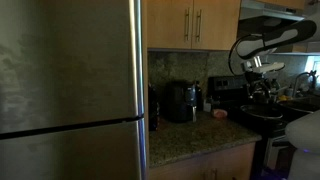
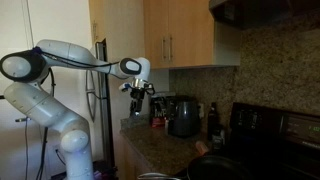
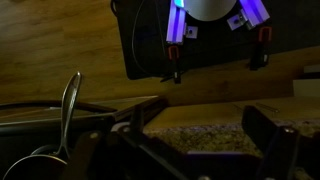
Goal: Turn on the air fryer
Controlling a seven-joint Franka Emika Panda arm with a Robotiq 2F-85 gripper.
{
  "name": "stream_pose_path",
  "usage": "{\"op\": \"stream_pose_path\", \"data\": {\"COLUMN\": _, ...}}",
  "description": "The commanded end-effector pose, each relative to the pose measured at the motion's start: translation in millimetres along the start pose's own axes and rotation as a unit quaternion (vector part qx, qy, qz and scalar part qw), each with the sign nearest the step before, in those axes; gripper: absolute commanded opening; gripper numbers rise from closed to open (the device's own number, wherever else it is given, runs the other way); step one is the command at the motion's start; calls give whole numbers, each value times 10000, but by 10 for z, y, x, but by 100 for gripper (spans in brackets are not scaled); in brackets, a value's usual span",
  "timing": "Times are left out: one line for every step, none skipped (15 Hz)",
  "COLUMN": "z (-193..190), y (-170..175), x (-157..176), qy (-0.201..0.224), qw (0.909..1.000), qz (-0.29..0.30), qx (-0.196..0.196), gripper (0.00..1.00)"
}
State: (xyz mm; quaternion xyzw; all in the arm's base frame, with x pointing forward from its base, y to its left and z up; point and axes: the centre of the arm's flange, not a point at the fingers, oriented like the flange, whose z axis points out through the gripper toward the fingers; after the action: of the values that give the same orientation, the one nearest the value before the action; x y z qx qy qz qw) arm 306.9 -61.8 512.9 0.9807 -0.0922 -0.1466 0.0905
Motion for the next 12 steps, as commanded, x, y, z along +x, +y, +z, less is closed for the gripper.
{"op": "stream_pose_path", "data": {"z": 0, "y": 0, "x": 0, "qy": 0, "qw": 10000, "qz": 0, "qx": 0, "gripper": 100}}
{"op": "stream_pose_path", "data": {"z": 0, "y": 0, "x": 0, "qy": 0, "qw": 10000, "qz": 0, "qx": 0, "gripper": 100}}
{"op": "stream_pose_path", "data": {"z": -10, "y": 23, "x": -3, "qy": -60, "qw": 9998, "qz": -164, "qx": -132, "gripper": 100}}
{"op": "stream_pose_path", "data": {"z": -7, "y": 41, "x": 17, "qy": 53, "qw": 9988, "qz": -480, "qx": -105, "gripper": 100}}
{"op": "stream_pose_path", "data": {"z": 6, "y": 48, "x": 45, "qy": 244, "qw": 9962, "qz": -839, "qx": -62, "gripper": 100}}
{"op": "stream_pose_path", "data": {"z": 14, "y": 50, "x": 97, "qy": 423, "qw": 9936, "qz": -1045, "qx": -40, "gripper": 100}}
{"op": "stream_pose_path", "data": {"z": 10, "y": 42, "x": 143, "qy": 573, "qw": 9905, "qz": -1251, "qx": 53, "gripper": 100}}
{"op": "stream_pose_path", "data": {"z": 6, "y": 39, "x": 176, "qy": 722, "qw": 9865, "qz": -1463, "qx": 162, "gripper": 100}}
{"op": "stream_pose_path", "data": {"z": 6, "y": 24, "x": 198, "qy": 854, "qw": 9822, "qz": -1639, "qx": 336, "gripper": 100}}
{"op": "stream_pose_path", "data": {"z": 3, "y": -633, "x": 542, "qy": 944, "qw": 9776, "qz": -1812, "qx": 506, "gripper": 100}}
{"op": "stream_pose_path", "data": {"z": -40, "y": -746, "x": 581, "qy": 1113, "qw": 9713, "qz": -1969, "qx": 734, "gripper": 100}}
{"op": "stream_pose_path", "data": {"z": -79, "y": -986, "x": 641, "qy": 1344, "qw": 9624, "qz": -2205, "qx": 838, "gripper": 100}}
